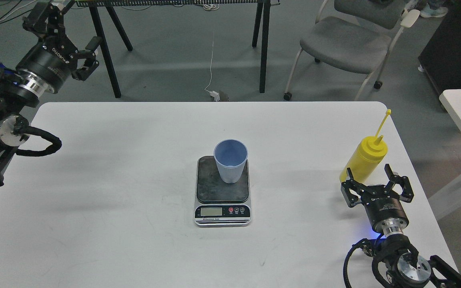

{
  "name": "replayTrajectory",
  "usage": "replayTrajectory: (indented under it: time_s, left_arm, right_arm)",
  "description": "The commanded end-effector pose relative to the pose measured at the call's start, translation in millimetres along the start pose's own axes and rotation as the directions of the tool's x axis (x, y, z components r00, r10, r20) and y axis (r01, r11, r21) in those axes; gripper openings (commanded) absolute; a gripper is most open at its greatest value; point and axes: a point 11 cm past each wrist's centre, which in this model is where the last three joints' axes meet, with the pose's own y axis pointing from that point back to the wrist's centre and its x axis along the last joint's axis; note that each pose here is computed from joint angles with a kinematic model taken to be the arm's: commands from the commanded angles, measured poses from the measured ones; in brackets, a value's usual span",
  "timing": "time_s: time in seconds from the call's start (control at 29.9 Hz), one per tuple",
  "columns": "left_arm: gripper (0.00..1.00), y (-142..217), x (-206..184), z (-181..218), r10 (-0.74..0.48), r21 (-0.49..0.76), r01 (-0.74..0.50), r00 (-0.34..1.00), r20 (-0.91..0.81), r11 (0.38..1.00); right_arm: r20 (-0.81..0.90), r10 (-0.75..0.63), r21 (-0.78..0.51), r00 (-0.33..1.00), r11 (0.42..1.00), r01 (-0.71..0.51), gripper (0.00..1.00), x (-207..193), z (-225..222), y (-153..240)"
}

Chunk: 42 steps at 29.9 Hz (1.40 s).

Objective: Pour seasoning into cup on scale with both arms

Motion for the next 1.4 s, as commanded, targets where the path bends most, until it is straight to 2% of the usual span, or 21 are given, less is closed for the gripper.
replayTrajectory:
  time_s: [0.0, 0.2, 0.37, 0.53, 0.7, 0.87, 1.07, 1.2, 1.37]
  left_arm:
    - [0.99, 0, 0, 0, 0.0, -0.001, 0.0, 1.0, -0.002, 1.0]
    - [0.99, -2, -3, 0, -0.005, -0.005, 0.005, 1.0, -0.008, 1.0]
    - [0.99, -4, -7, -2, -0.01, -0.007, 0.01, 1.0, -0.016, 1.0]
    - [0.99, -7, -9, 2, -0.009, -0.029, 0.009, 0.999, -0.03, 1.0]
    - [0.99, -7, -9, 1, -0.01, -0.028, 0.009, 0.999, -0.032, 1.0]
    - [0.99, -7, -9, -1, -0.008, -0.026, 0.007, 0.999, -0.034, 1.0]
    - [0.99, -2, 0, -5, 0.018, -0.008, -0.019, 1.0, -0.021, 1.0]
    - [0.99, 8, 25, -8, 0.092, 0.006, -0.092, 0.996, -0.006, 0.996]
    - [0.99, 9, 26, -12, 0.097, 0.012, -0.097, 0.995, -0.01, 0.995]
  right_arm:
    - [-0.057, 0.033, -0.007, 0.998, 0.999, -0.034, 1.0, 10, -19, 15]
    - [-0.202, 0.055, -0.001, 0.978, 0.998, -0.056, 1.0, 9, -70, 21]
    - [-0.324, 0.05, 0.048, 0.945, 0.998, -0.037, 1.0, -12, -127, 16]
    - [-0.45, -0.024, 0.107, 0.893, 0.991, 0.081, 1.0, -76, -186, -24]
    - [-0.57, -0.114, 0.092, 0.814, 0.975, 0.201, 1.0, -145, -208, -61]
    - [-0.658, -0.244, -0.03, 0.713, 0.954, 0.298, 1.0, -211, -179, -106]
    - [-0.621, -0.425, -0.215, 0.658, 0.9, 0.379, 1.0, -261, -94, -143]
    - [-0.568, -0.51, -0.328, 0.646, 0.86, 0.39, 1.0, -266, -36, -150]
    - [-0.546, -0.533, -0.366, 0.646, 0.846, 0.389, 1.0, -264, -17, -148]
